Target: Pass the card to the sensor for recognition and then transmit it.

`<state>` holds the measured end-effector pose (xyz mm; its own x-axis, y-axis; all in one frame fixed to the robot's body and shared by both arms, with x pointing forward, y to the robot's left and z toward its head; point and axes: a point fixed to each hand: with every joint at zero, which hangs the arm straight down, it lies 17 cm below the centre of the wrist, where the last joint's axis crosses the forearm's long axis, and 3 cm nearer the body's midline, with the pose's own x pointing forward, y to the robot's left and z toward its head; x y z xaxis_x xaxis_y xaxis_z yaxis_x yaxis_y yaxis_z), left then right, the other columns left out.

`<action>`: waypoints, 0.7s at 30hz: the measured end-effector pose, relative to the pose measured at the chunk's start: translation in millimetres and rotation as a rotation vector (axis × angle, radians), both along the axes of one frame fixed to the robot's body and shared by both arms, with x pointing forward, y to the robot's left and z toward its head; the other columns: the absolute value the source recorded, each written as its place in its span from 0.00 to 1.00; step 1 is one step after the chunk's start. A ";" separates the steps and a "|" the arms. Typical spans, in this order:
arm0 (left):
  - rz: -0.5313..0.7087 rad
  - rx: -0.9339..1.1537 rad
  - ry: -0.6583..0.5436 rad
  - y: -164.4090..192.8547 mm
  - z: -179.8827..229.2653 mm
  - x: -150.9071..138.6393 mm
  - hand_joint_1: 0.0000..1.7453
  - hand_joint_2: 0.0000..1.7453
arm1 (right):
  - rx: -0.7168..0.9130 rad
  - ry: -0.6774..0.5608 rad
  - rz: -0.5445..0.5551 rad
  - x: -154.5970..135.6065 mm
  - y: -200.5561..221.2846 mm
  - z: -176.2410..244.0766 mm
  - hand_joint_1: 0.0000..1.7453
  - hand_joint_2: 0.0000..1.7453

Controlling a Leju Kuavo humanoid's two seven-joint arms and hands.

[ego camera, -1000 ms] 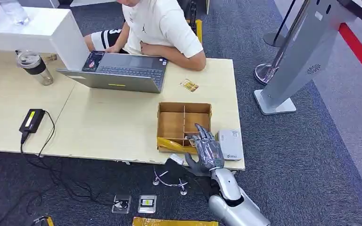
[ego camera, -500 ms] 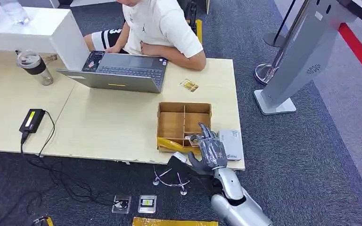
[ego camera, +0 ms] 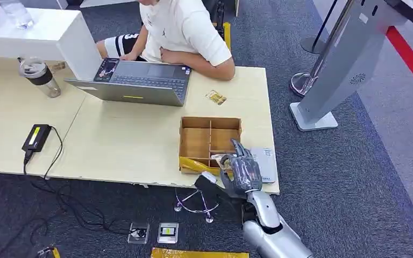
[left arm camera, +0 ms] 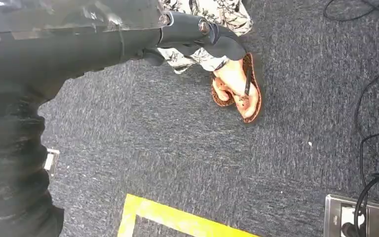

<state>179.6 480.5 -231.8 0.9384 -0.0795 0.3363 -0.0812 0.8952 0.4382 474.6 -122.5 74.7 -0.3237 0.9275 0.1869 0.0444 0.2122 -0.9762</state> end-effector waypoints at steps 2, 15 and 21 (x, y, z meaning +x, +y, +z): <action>0.001 0.000 0.000 0.5 0.1 -0.1 0.00 1.00 | 0.008 -0.004 -0.008 1.8 -2.2 2.3 0.98 1.00; 0.016 -0.004 0.001 1.6 -0.3 -1.3 0.00 1.00 | 0.061 -0.027 -0.023 4.0 -9.1 9.3 1.00 1.00; 0.025 0.000 0.001 3.0 -0.3 -2.7 0.00 1.00 | 0.092 -0.025 -0.027 3.9 -11.0 12.2 1.00 1.00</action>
